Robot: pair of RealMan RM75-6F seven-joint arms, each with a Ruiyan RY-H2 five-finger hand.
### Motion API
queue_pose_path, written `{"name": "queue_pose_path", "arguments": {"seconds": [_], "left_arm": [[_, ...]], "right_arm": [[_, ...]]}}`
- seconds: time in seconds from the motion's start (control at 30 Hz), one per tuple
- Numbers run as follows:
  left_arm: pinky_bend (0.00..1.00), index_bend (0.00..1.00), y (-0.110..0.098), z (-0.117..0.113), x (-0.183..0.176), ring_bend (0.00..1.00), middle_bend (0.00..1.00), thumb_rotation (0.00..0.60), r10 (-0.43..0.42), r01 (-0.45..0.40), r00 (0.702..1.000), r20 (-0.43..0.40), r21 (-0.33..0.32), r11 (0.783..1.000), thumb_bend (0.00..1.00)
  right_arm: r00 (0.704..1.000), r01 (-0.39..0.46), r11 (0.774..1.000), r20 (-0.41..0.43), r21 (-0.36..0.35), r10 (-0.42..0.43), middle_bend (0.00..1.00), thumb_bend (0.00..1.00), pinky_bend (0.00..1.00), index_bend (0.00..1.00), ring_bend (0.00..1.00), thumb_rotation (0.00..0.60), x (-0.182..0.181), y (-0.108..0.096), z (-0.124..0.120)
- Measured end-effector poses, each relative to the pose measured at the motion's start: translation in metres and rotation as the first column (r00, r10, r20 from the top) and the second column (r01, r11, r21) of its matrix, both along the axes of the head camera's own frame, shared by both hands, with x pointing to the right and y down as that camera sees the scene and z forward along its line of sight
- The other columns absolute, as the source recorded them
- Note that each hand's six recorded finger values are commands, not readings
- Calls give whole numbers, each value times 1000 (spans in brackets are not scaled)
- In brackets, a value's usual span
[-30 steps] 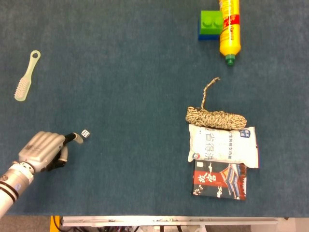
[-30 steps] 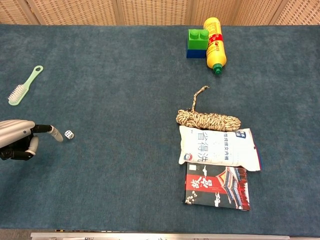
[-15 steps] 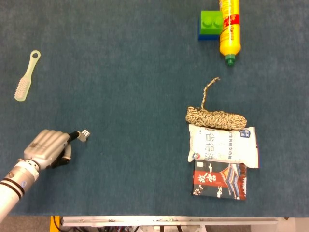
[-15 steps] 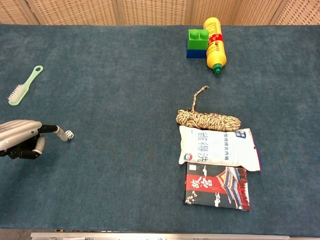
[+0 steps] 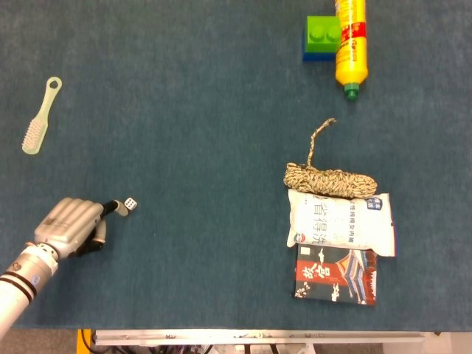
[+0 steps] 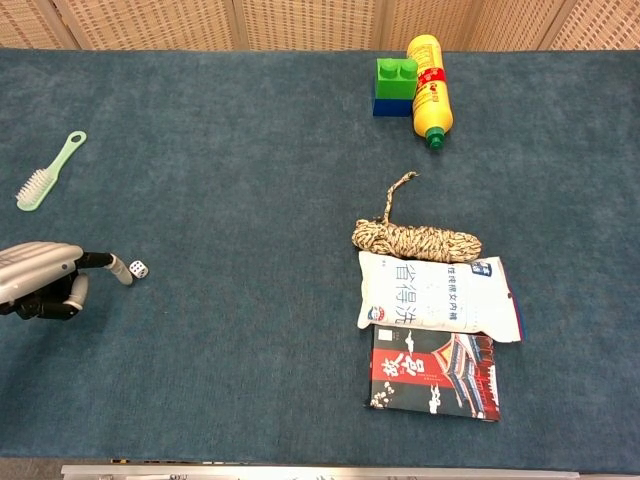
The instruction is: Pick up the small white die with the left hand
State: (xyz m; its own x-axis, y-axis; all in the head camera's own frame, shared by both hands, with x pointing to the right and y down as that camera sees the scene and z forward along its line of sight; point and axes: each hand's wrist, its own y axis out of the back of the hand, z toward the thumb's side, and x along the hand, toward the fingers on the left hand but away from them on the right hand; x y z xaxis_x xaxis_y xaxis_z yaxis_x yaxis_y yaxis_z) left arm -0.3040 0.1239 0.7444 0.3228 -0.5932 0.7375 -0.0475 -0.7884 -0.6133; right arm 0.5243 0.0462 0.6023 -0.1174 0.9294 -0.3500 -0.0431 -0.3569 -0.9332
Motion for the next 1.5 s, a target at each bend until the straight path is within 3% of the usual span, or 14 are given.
{"name": "queue_pose_path", "arguments": {"seconds": [1.5], "left_arm": [[1000,273,-20,-7,21,1000,1000,600,40,-39,999,-9,45,998,907]], "right_arm": [[1000,3,1000,3,-10,-3,213,136,276,441,185,600,-1,0,2]]}}
